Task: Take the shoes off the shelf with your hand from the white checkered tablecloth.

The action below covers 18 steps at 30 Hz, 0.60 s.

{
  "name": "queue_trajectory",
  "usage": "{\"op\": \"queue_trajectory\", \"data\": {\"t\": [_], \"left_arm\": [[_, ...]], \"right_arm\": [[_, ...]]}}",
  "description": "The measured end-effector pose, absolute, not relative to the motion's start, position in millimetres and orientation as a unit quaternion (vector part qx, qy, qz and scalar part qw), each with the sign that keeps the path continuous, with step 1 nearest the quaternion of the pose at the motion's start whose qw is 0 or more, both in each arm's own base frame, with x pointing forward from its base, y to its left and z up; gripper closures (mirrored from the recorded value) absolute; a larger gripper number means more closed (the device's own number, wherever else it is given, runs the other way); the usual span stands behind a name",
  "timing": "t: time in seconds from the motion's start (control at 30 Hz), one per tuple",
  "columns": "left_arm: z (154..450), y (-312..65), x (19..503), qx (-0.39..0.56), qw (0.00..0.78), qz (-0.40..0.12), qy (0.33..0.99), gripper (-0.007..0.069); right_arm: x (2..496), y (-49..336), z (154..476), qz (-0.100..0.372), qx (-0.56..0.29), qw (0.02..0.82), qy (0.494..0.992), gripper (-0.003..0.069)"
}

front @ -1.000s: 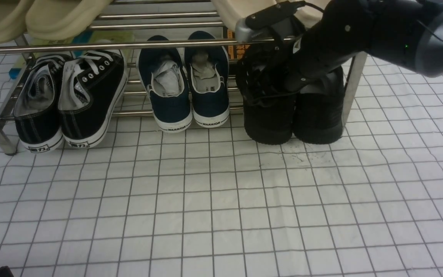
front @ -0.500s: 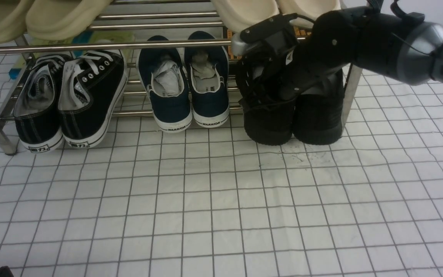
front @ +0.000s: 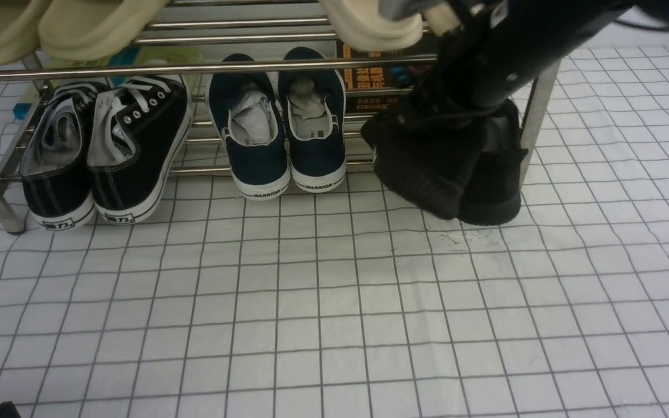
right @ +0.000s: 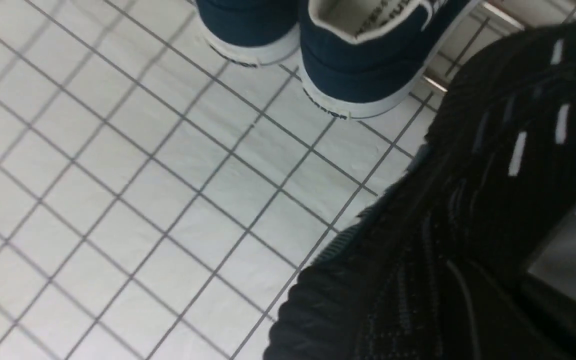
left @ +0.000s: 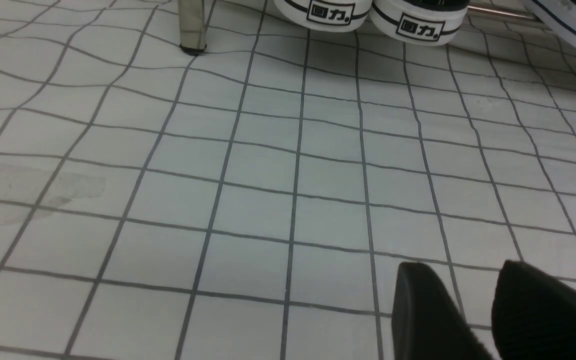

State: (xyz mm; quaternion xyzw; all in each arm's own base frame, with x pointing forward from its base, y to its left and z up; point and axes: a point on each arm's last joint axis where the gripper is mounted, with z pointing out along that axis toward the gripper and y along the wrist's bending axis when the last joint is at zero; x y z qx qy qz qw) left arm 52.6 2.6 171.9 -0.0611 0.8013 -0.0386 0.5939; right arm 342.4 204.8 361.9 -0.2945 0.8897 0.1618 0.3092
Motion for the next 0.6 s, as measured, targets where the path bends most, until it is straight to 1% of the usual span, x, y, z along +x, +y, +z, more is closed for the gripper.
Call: {"op": "queue_trajectory", "data": {"t": [0.03, 0.13, 0.2, 0.33, 0.37, 0.47, 0.6], "left_arm": [[172, 3, 53, -0.061, 0.594, -0.039, 0.801, 0.0385], [172, 3, 53, -0.061, 0.594, -0.039, 0.801, 0.0385], [172, 3, 53, -0.061, 0.594, -0.039, 0.801, 0.0385], [172, 3, 53, -0.061, 0.594, -0.039, 0.801, 0.0385], [172, 3, 53, -0.061, 0.594, -0.039, 0.801, 0.0385], [172, 3, 53, -0.061, 0.594, -0.039, 0.801, 0.0385], [172, 3, 53, -0.061, 0.594, -0.039, 0.801, 0.0385]], "right_arm": [[334, 201, 373, 0.165, -0.296, 0.312, 0.888, 0.0656], [318, 194, 389, 0.172, -0.302, 0.304, 0.887, 0.0655], [311, 192, 394, 0.176, -0.306, 0.294, 0.888, 0.0653], [281, 184, 412, 0.207, -0.324, 0.253, 0.888, 0.0652], [280, 184, 413, 0.208, -0.324, 0.254, 0.887, 0.0652], [263, 181, 428, 0.237, -0.332, 0.256, 0.876, 0.0652], [244, 182, 435, 0.252, -0.349, 0.259, 0.865, 0.0651]]}}
